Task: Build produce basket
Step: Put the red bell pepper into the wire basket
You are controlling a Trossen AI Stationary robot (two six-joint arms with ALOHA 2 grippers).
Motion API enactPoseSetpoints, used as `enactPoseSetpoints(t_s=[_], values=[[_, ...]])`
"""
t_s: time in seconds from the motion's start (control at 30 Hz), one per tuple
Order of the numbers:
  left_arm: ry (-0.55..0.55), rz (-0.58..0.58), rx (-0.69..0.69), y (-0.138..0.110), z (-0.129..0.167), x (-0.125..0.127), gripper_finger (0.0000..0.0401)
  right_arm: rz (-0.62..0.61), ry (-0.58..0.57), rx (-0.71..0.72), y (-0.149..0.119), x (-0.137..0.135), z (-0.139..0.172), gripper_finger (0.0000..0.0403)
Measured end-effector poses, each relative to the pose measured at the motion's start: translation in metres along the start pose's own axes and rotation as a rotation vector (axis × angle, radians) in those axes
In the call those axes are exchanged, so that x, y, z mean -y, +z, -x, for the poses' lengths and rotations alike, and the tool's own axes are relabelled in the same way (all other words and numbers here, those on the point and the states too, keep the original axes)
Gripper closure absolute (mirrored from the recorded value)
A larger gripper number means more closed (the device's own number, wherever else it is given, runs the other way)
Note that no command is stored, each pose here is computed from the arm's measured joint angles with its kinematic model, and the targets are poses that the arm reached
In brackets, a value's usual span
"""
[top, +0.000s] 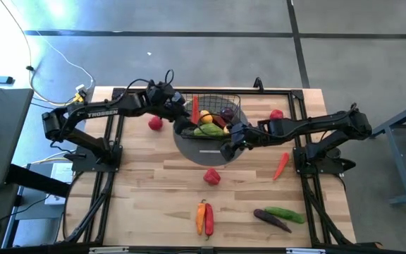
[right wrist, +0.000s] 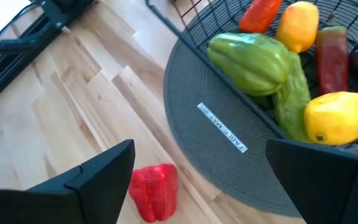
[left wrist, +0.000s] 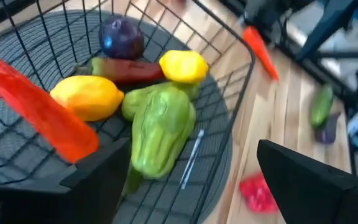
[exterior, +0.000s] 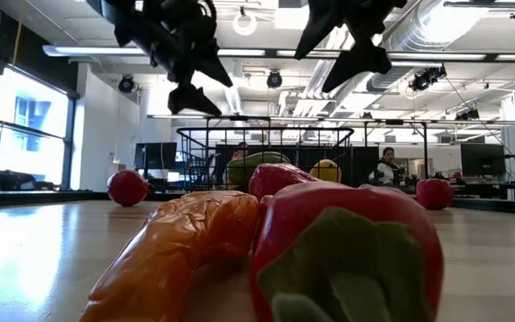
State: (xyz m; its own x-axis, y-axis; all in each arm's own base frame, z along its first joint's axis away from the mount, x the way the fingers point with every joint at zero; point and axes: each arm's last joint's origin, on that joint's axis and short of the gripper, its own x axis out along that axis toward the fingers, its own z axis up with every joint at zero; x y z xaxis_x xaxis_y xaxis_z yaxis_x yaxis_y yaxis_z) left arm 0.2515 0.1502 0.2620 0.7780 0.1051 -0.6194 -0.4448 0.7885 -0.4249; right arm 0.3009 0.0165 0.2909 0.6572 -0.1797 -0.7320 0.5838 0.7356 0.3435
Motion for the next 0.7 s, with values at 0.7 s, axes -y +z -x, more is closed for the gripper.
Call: enactPoseSetpoints(t_s=[0.7], values=[[0.041,-0.107,-0.214,0.026,0.045,0.026,0.0059,0.124,0.092,-0.140,-0.039,-0.034,-0.020,0.0056]])
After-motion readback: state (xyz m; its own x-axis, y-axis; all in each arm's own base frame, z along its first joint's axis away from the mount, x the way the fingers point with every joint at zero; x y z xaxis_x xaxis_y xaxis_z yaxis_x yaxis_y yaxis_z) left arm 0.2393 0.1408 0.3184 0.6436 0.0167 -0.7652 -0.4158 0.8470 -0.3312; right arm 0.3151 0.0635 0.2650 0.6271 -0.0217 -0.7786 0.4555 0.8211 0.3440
